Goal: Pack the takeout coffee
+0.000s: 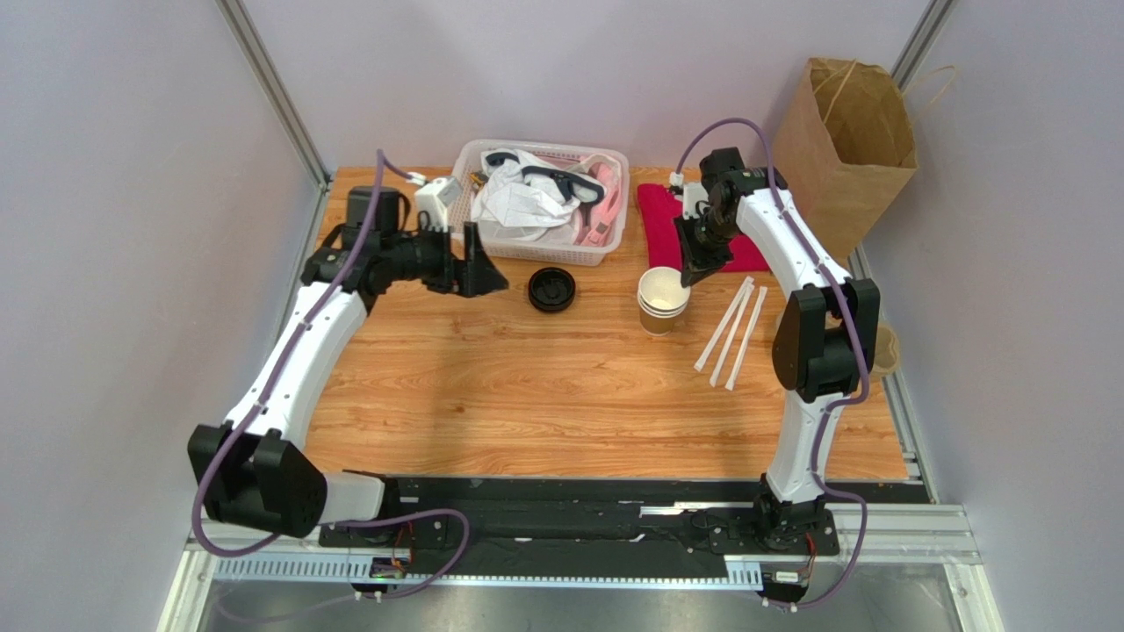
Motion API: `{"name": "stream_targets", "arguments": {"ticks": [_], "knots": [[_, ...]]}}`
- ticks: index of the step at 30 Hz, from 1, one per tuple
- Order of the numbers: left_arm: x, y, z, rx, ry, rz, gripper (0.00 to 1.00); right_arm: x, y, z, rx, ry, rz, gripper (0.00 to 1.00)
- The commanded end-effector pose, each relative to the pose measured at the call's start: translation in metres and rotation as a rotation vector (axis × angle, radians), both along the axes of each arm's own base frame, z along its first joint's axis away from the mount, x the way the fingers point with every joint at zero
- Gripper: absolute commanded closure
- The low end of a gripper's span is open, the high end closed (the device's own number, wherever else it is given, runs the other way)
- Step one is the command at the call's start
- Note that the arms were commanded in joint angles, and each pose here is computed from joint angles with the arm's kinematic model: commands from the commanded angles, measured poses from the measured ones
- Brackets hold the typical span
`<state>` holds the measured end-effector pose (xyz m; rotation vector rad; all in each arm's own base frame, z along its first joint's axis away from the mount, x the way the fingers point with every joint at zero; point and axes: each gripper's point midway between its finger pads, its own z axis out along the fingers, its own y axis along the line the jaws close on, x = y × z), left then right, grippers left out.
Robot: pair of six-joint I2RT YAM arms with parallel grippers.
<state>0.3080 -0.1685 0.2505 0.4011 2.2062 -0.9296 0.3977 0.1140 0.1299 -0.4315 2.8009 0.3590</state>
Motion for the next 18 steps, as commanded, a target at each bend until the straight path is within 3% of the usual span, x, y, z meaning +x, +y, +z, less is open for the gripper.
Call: {"name": "stream_targets", "arguments": {"ticks": [1,10,18], "knots": [[0.011,-0.062,0.022,-0.137,-0.028,-0.101,0.09,-0.007,0.016,0.031,0.1,-0.033,0.031,1.0],[0.035,-0.158,0.003,-0.135,0.012,-0.196,0.16,-0.009,0.018,0.047,0.115,-0.068,0.032,1.0],[0.044,-0.212,-0.028,-0.104,0.061,-0.218,0.34,-0.011,0.02,0.048,0.128,-0.056,0.035,1.0]]}}
